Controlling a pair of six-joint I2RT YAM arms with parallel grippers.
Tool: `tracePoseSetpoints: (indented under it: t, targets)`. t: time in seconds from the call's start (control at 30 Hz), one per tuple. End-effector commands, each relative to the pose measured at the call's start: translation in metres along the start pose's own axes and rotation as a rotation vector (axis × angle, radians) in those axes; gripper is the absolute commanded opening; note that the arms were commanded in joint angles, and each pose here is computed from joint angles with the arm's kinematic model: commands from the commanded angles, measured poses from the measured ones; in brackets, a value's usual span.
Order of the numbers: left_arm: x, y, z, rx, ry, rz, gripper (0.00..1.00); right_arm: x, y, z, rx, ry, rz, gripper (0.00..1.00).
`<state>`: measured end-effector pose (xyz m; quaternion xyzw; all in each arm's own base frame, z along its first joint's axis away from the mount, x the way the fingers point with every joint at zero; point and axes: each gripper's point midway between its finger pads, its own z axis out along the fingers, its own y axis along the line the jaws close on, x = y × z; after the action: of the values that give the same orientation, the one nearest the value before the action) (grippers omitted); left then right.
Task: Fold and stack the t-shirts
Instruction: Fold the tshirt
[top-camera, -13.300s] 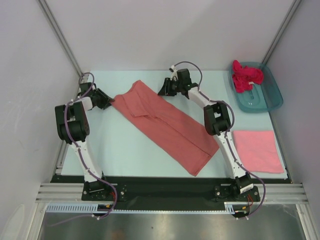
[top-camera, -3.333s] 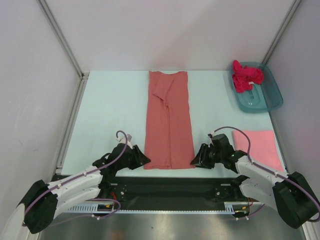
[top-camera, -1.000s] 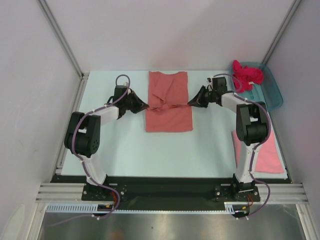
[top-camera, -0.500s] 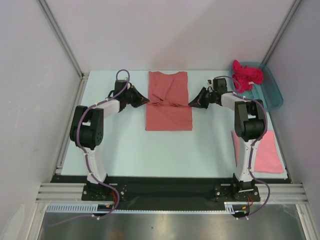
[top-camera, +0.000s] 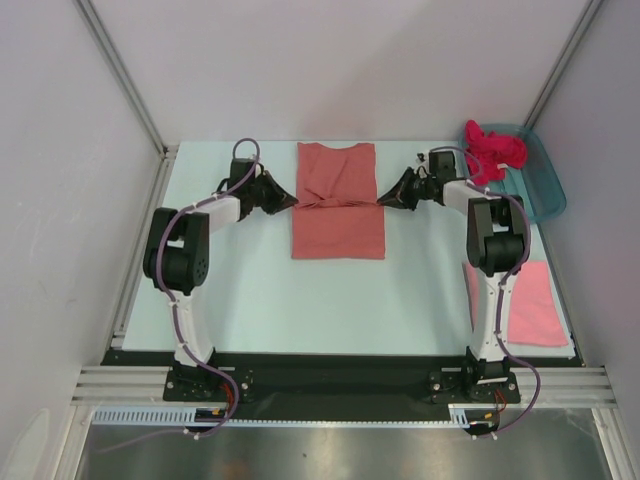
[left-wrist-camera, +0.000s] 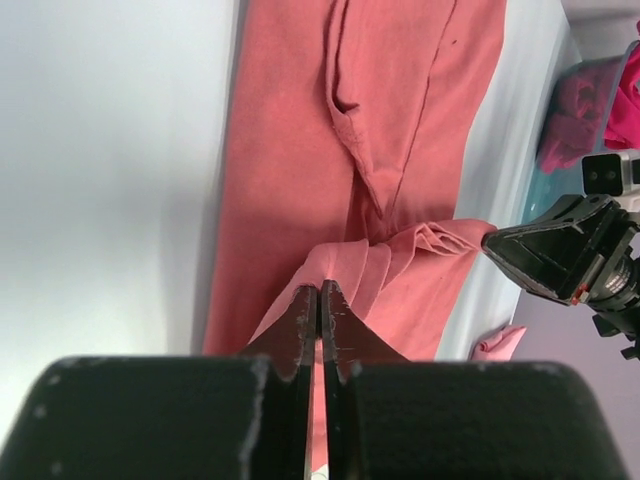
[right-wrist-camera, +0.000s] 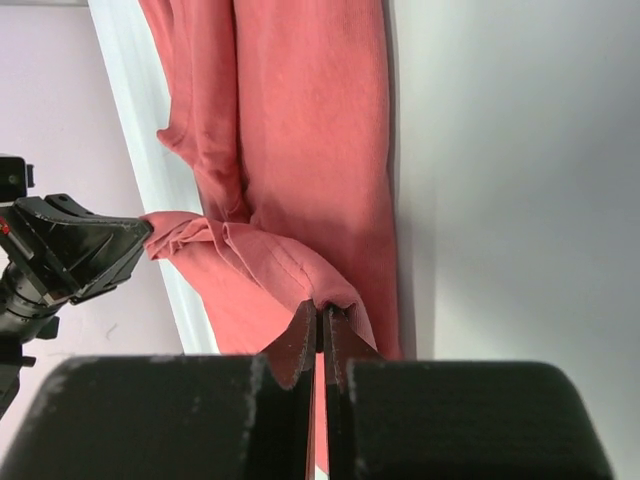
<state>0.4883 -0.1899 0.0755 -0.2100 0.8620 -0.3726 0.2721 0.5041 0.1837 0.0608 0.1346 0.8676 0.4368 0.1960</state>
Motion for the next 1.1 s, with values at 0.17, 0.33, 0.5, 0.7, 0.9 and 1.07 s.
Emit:
tracePoseSetpoints:
  t: [0.17, 0.33, 0.5, 0.7, 0.9, 1.07]
  targets:
    - [-0.032, 0.018, -0.008, -0.155, -0.07, 0.118, 0.35, -0.031, 0.0, -0.006, 0.046, -0.027, -0.075, 0.31]
    - [-0.037, -0.008, -0.086, -0.225, -0.268, 0.259, 0.61, -0.022, -0.02, -0.049, 0.318, -0.099, -0.164, 0.54]
    - [0.031, -0.032, -0.09, -0.085, -0.159, 0.331, 0.63, 0.019, -0.003, -0.069, 0.355, -0.089, -0.246, 0.63]
    - [0.094, -0.036, -0.052, 0.035, 0.026, 0.361, 0.54, 0.077, 0.016, -0.043, 0.289, 0.001, -0.304, 0.5]
    - [0.113, -0.002, -0.021, -0.019, 0.099, 0.338, 0.53, 0.11, 0.021, -0.017, 0.208, 0.06, -0.299, 0.23]
    - [0.13, 0.025, -0.022, -0.065, 0.132, 0.322, 0.52, 0.127, 0.003, -0.018, 0.241, 0.085, -0.292, 0.16]
